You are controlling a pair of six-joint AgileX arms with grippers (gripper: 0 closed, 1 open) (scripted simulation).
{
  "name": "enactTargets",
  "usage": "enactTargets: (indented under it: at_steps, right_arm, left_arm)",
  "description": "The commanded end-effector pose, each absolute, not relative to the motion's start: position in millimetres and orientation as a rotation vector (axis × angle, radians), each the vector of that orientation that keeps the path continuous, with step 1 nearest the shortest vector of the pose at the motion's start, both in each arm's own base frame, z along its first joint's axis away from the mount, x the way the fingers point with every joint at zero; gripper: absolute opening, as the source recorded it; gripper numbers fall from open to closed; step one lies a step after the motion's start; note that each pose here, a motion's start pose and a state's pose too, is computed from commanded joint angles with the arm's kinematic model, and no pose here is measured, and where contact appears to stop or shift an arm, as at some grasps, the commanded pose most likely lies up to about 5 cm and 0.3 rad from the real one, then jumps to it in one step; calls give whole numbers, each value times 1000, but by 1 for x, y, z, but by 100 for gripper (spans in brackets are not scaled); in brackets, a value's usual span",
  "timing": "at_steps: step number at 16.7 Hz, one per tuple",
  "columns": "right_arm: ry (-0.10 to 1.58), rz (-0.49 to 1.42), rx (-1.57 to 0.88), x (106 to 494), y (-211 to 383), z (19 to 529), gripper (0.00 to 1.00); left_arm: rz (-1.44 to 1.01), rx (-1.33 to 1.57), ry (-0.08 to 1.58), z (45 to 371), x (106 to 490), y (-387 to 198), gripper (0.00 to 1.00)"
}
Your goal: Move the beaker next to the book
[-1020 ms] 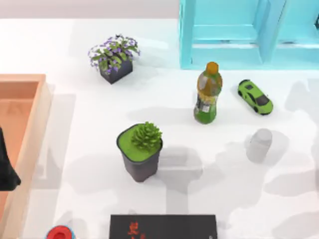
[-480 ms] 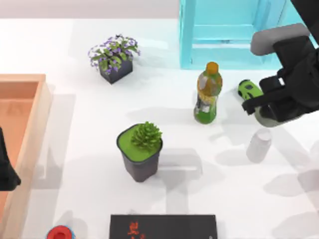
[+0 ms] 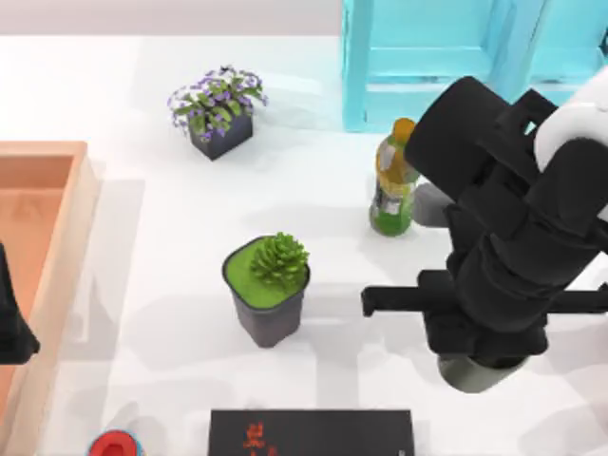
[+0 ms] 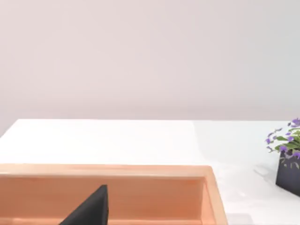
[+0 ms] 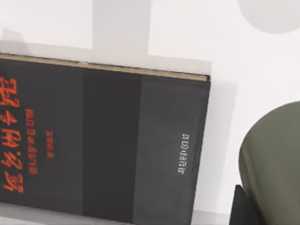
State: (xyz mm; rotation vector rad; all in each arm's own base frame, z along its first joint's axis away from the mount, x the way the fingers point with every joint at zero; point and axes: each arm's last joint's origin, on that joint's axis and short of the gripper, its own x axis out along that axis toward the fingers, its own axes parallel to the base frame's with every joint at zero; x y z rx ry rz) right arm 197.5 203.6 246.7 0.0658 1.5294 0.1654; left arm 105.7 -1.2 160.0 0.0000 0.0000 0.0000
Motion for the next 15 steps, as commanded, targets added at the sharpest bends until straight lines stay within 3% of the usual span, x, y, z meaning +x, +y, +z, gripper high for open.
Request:
enactTargets:
  at_steps: [5, 11, 15]
  right_arm:
    - [1593, 47, 63, 182, 210, 231, 0]
    - [1590, 47, 71, 183, 209, 231, 0]
    - [1596, 43, 64, 183, 208, 203, 0]
  left_arm:
    - [0, 0, 0, 160, 106, -1, 100]
    - [0, 0, 0, 160, 106, -1, 100]
    - [0, 0, 0, 160, 106, -1, 100]
